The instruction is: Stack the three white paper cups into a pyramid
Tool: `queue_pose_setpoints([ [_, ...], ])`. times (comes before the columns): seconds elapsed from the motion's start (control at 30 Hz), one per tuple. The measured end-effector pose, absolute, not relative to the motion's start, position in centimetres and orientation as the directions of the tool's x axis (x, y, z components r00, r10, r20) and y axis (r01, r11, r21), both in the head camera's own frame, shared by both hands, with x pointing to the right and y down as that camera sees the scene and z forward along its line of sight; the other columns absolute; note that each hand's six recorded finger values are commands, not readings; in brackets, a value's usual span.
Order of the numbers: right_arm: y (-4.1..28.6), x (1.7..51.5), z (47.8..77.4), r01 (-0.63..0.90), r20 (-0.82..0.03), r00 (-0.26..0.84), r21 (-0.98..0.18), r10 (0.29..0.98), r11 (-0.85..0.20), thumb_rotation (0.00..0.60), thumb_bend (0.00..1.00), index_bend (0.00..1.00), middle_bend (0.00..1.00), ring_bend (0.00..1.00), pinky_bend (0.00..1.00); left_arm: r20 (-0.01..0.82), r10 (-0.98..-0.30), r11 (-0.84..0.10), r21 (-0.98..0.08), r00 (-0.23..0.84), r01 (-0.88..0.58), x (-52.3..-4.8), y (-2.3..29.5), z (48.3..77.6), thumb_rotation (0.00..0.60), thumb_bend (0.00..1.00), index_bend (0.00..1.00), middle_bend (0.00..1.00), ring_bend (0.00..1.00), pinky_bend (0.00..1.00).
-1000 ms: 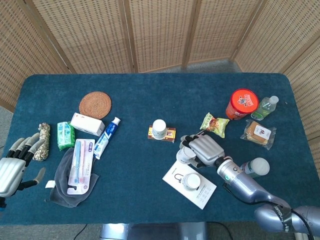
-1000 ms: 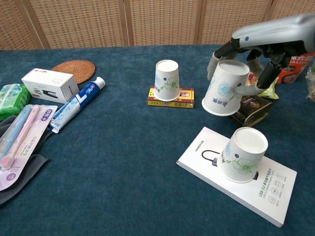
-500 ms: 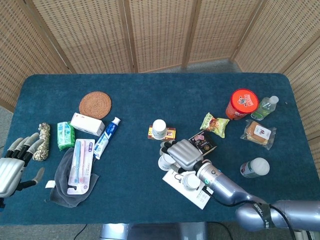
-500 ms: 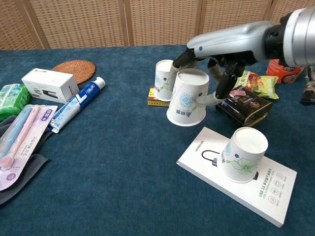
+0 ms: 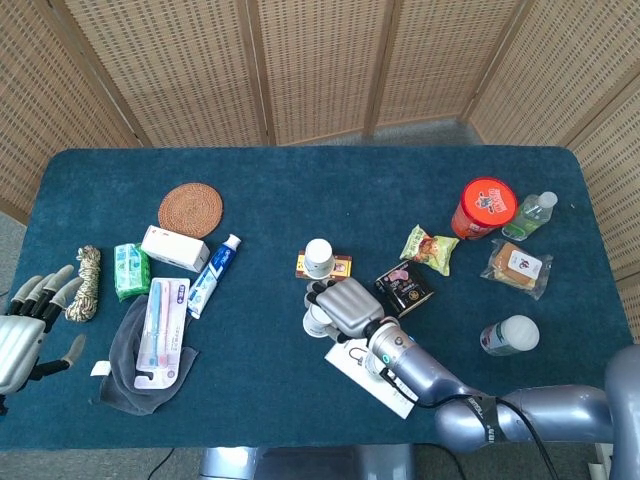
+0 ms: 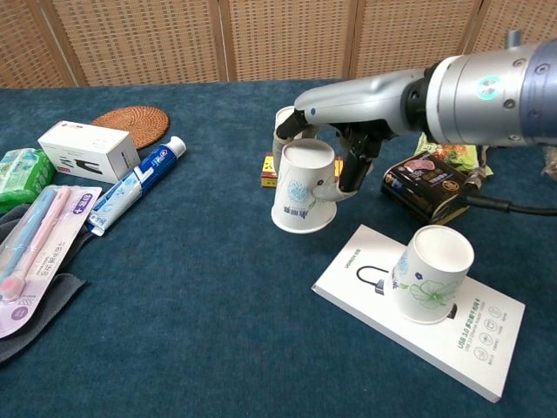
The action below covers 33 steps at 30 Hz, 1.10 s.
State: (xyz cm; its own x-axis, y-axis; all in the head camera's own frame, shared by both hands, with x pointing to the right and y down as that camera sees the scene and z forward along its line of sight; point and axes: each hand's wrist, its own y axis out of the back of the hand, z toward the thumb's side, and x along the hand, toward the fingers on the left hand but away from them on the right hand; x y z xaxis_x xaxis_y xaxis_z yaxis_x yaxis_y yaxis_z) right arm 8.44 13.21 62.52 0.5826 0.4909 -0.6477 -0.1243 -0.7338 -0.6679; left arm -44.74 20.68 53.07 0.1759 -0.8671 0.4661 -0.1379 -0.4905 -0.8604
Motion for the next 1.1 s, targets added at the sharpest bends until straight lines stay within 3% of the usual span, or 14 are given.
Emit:
queue_pose_setpoints([
  [0.8,13.6,5.8,65.5,-0.155,-0.661,0.581,-0.662,0.474,-0.733,0.600,0.45,0.32,0.20,0.16,0.53,0.461,-0.873,-0.482,-0.865,0.158,-0.139,-45.3,20.7,52.9,0.487,0.50,0.00,0.00,0.00,0.01],
  [1.1,13.6,6.4,66.5,-0.165,-0.677,0.570,-0.650,0.466,-0.742,0.600,0.45,0.23,0.13,0.09,0.43,0.461,-0.872,-0.483,-0.865,0.163,-0.137,-45.0,20.7,53.0,0.486,0.50,0.00,0.00,0.00,0.01],
])
